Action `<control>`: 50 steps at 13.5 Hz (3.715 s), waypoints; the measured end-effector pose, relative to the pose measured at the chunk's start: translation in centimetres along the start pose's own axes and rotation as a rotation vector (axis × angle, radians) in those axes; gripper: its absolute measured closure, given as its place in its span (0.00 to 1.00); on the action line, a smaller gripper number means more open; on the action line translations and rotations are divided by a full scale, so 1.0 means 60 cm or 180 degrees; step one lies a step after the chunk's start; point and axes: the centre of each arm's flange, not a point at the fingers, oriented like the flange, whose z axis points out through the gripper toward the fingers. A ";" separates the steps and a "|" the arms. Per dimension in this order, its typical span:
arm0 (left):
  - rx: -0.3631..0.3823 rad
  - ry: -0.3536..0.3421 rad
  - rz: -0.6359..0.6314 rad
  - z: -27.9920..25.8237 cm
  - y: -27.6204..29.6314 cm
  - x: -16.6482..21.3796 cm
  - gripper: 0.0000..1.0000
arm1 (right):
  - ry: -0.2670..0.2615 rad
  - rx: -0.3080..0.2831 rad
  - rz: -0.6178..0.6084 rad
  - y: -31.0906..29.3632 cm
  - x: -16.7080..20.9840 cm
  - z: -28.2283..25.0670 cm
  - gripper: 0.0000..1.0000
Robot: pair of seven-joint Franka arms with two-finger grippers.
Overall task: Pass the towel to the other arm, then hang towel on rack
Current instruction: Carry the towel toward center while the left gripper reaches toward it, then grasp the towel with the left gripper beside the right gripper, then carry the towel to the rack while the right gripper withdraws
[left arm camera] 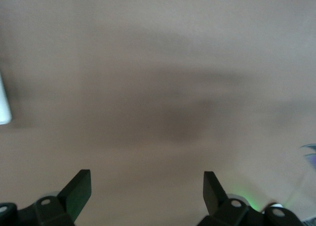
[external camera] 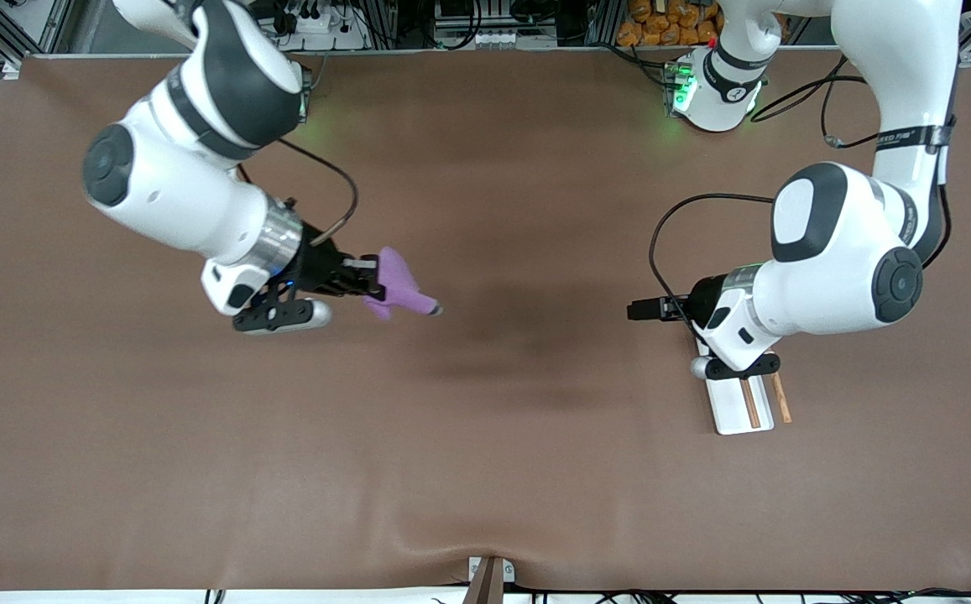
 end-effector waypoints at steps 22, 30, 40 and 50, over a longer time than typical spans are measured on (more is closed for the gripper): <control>-0.0269 -0.0410 -0.1790 0.118 0.127 -0.013 0.42 | 0.0367 0.0638 0.1402 -0.246 -0.153 0.153 0.94; -0.0236 -0.0453 -0.1836 0.122 0.122 -0.013 0.84 | 0.0369 0.0640 0.1405 -0.246 -0.152 0.153 0.94; -0.0299 -0.0382 -0.1856 0.094 0.114 -0.002 0.98 | 0.0376 0.0644 0.1408 -0.246 -0.151 0.152 0.94; -0.0561 -0.0093 -0.1832 -0.035 0.058 0.017 0.98 | 0.0406 0.0643 0.1424 -0.240 -0.144 0.148 0.01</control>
